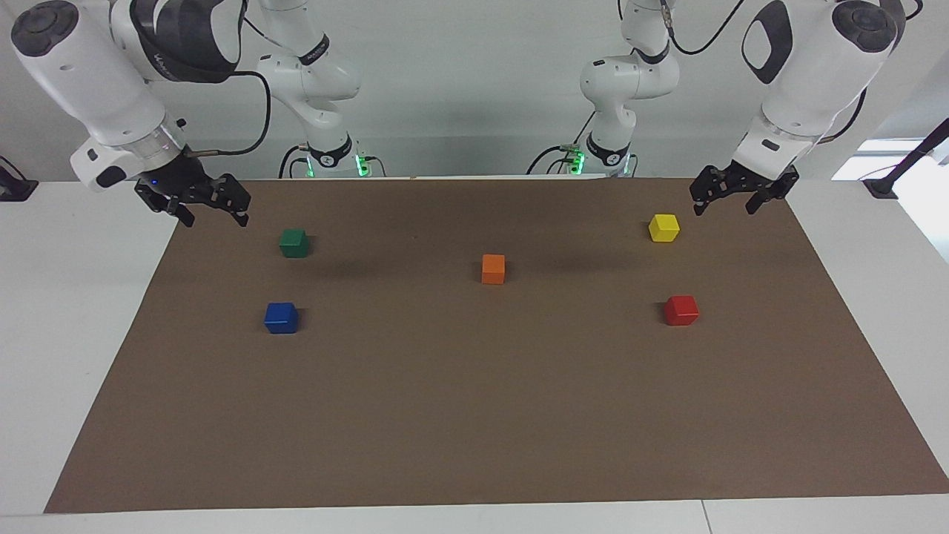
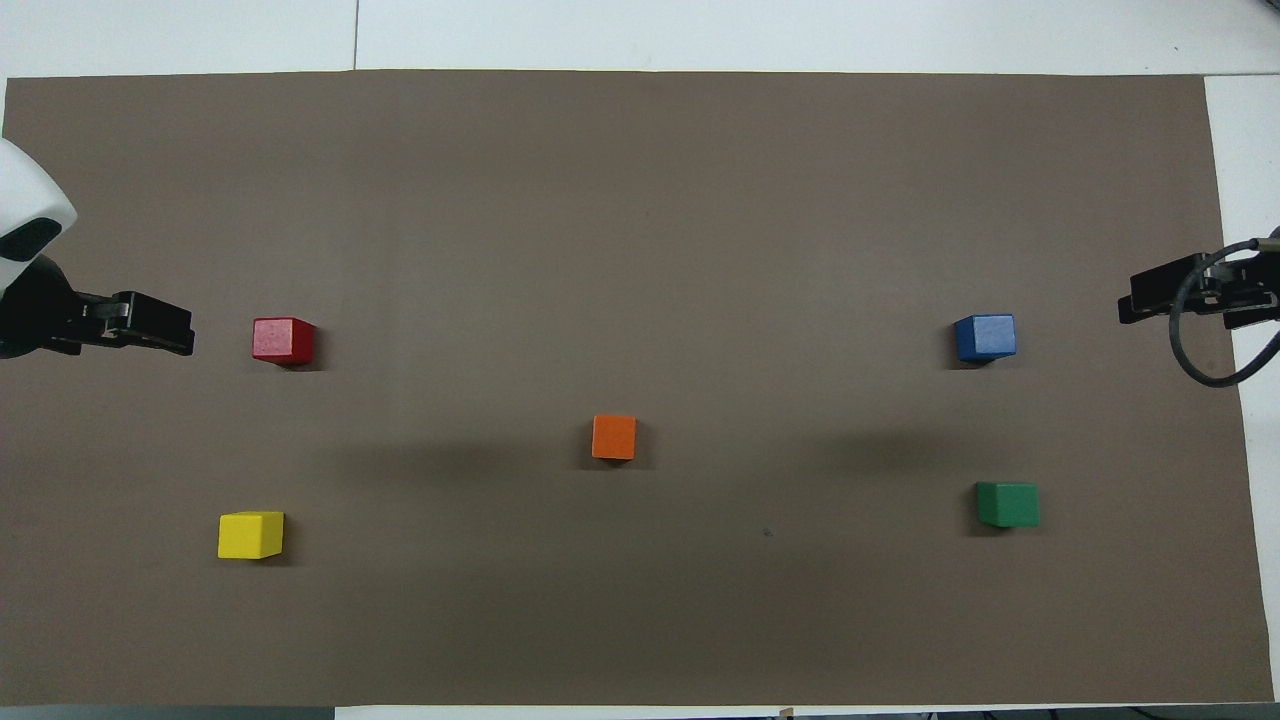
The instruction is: Transfer red block to right arm and stack on blue block
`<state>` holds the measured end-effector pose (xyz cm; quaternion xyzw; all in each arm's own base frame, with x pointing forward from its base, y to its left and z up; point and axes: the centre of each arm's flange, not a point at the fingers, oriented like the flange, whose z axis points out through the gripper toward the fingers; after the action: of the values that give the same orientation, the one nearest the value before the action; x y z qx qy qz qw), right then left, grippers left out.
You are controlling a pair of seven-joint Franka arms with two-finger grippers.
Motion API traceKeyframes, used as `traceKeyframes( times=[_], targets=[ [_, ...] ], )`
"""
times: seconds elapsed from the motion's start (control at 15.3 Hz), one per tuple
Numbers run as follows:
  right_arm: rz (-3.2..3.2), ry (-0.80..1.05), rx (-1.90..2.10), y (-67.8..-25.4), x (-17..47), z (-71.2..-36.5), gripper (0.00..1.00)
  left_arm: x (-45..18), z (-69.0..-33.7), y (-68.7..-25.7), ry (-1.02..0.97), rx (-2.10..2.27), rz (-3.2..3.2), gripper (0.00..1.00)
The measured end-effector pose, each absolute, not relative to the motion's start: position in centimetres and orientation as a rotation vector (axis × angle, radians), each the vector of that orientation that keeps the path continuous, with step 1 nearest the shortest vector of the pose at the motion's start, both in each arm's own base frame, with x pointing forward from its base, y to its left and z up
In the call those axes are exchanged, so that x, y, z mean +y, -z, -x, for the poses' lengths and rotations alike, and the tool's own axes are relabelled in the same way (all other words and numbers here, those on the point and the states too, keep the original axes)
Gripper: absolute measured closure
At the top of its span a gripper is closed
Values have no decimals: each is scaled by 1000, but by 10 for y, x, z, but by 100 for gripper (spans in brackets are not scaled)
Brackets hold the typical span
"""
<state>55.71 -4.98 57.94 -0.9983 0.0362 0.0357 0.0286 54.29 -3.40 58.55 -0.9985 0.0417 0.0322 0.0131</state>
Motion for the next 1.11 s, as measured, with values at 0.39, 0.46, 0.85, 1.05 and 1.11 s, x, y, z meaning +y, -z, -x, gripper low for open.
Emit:
traceKeyframes(
  times=[0.39, 0.46, 0.85, 1.05, 1.11],
  targets=[
    [3115, -115, 110, -579, -54, -557, 0, -34, -543, -585, -100, 130, 3111, 0],
    [3116, -115, 110, -579, -54, -557, 0, -34, -543, -585, -100, 130, 3111, 0],
    [3115, -130, 110, -574, -54, -556, 0, -34, -543, -585, -99, 131, 3111, 0],
    [3115, -128, 107, -566, -52, -557, 0, -33, -544, -580, -92, 128, 3112, 0],
    [3115, -134, 104, -563, -51, -556, 0, -33, -544, -574, -83, 126, 3112, 0]
  ],
)
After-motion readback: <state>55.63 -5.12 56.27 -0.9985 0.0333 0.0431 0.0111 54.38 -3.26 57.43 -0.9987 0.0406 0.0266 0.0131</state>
